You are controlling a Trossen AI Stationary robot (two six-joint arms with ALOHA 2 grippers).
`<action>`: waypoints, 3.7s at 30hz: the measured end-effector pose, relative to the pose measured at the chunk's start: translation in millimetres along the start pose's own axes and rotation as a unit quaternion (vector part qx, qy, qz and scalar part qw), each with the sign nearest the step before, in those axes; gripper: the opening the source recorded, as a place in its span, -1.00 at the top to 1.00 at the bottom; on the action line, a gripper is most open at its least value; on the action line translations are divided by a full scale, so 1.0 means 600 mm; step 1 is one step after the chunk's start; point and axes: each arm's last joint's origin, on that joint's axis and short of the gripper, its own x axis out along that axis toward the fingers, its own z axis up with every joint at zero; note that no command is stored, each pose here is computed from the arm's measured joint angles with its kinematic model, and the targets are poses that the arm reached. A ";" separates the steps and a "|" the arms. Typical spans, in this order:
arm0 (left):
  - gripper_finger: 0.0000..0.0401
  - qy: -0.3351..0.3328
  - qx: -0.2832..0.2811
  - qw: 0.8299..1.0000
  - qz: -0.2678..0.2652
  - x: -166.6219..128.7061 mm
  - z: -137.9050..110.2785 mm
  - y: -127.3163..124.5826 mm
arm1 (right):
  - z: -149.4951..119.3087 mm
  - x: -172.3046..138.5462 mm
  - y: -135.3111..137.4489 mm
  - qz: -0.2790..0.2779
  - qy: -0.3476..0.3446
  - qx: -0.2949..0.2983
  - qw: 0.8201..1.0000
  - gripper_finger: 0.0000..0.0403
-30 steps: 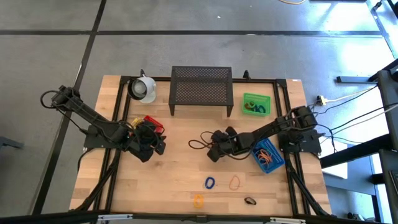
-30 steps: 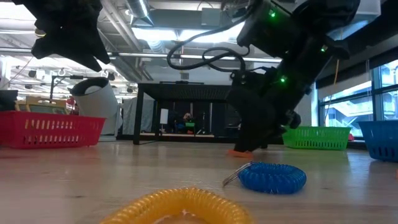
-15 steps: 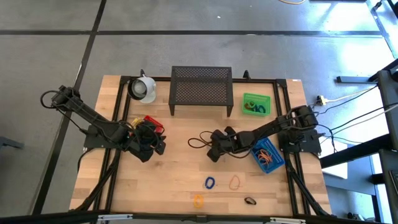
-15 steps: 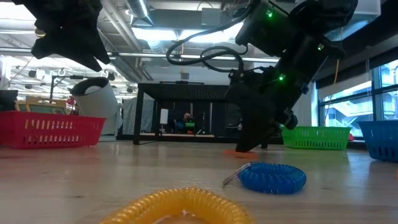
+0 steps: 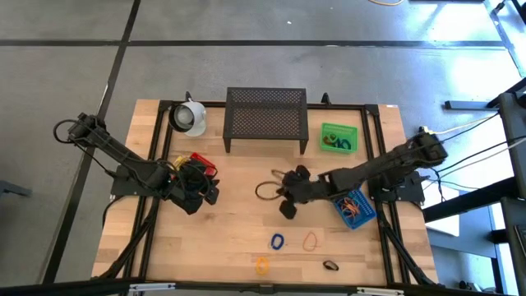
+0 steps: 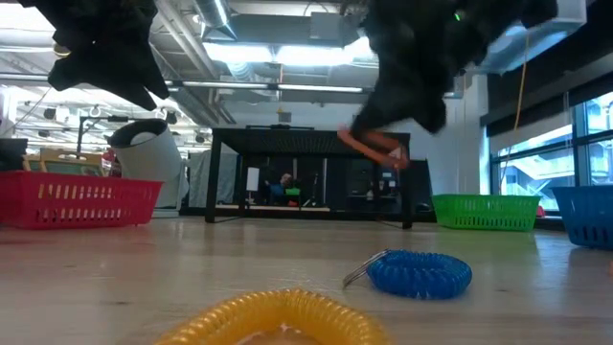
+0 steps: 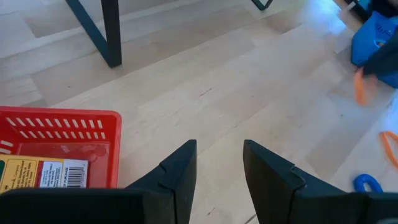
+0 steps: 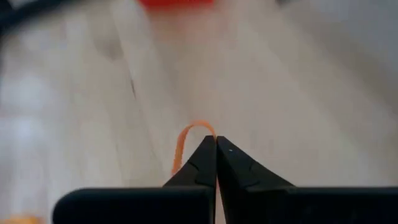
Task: Pick & Place Office Desk Supplies
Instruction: Put the orange rubber band into the blue bin, then put the black rubber band into the blue bin
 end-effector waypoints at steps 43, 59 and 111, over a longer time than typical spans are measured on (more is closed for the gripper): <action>0.38 -0.086 0.028 0.996 0.020 0.000 0.009 0.002 | 0.013 -0.186 -0.019 0.060 0.051 0.048 0.996 0.99; 0.38 -0.114 0.048 0.992 0.039 0.005 0.018 0.005 | -0.065 -0.229 -0.059 -0.141 0.199 0.117 0.963 0.99; 0.38 -0.115 0.043 0.991 0.055 0.014 0.029 0.009 | -0.080 -0.254 -0.070 -0.182 0.240 0.192 0.934 -0.17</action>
